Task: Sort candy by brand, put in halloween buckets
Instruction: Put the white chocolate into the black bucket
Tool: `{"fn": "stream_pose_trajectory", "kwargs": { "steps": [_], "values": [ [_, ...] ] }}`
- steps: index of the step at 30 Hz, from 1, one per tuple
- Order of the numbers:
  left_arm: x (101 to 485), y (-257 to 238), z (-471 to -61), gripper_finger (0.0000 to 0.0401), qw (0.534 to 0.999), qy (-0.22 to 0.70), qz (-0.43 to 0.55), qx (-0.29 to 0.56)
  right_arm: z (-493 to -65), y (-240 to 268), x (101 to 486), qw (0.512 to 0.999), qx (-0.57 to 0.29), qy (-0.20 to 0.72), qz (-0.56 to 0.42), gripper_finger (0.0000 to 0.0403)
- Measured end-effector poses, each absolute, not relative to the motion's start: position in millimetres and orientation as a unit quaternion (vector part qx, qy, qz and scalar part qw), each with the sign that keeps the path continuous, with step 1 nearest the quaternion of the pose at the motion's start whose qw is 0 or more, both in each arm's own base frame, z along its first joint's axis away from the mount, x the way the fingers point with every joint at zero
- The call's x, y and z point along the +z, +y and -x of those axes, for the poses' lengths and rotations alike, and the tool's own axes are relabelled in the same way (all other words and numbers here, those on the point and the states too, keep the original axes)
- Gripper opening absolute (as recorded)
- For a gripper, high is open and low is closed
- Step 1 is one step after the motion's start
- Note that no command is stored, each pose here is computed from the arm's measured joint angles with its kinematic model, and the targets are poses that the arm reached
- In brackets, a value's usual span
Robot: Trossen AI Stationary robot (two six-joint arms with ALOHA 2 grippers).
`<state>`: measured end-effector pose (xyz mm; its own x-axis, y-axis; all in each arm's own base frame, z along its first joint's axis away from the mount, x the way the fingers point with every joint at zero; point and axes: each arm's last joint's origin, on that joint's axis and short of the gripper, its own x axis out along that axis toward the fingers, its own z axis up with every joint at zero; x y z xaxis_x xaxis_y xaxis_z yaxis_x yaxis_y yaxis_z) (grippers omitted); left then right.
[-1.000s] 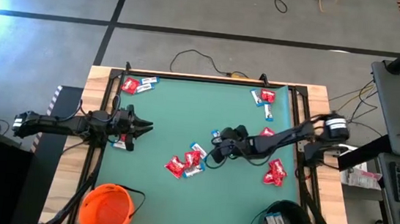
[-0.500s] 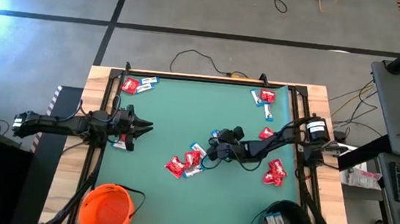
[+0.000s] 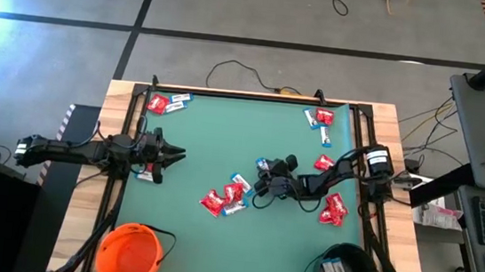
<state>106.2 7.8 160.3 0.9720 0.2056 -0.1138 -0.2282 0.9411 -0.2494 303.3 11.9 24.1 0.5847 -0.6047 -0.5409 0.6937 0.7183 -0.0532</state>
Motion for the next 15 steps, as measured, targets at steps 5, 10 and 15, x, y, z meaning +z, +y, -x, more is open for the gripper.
{"fn": "stream_pose_trajectory", "kwargs": {
  "steps": [5, 10, 15],
  "values": [
    [160.3, 7.8, -106.2, 0.0076, 0.984, 0.043, 0.132, 0.11, -300.4, 11.6, 10.5, 0.883, -0.366, 0.287, -0.066, 0.0151],
    [160.3, 7.8, -106.2, 0.0076, 0.984, 0.043, 0.131, 0.11, -301.3, 12.0, 12.3, 0.886, -0.356, 0.291, -0.059, 0.0122],
    [160.4, 7.8, -106.2, 0.0076, 0.984, 0.043, 0.132, 0.11, -305.6, 11.9, 34.3, 0.898, -0.321, 0.298, -0.046, 0.0108]
  ]
}}
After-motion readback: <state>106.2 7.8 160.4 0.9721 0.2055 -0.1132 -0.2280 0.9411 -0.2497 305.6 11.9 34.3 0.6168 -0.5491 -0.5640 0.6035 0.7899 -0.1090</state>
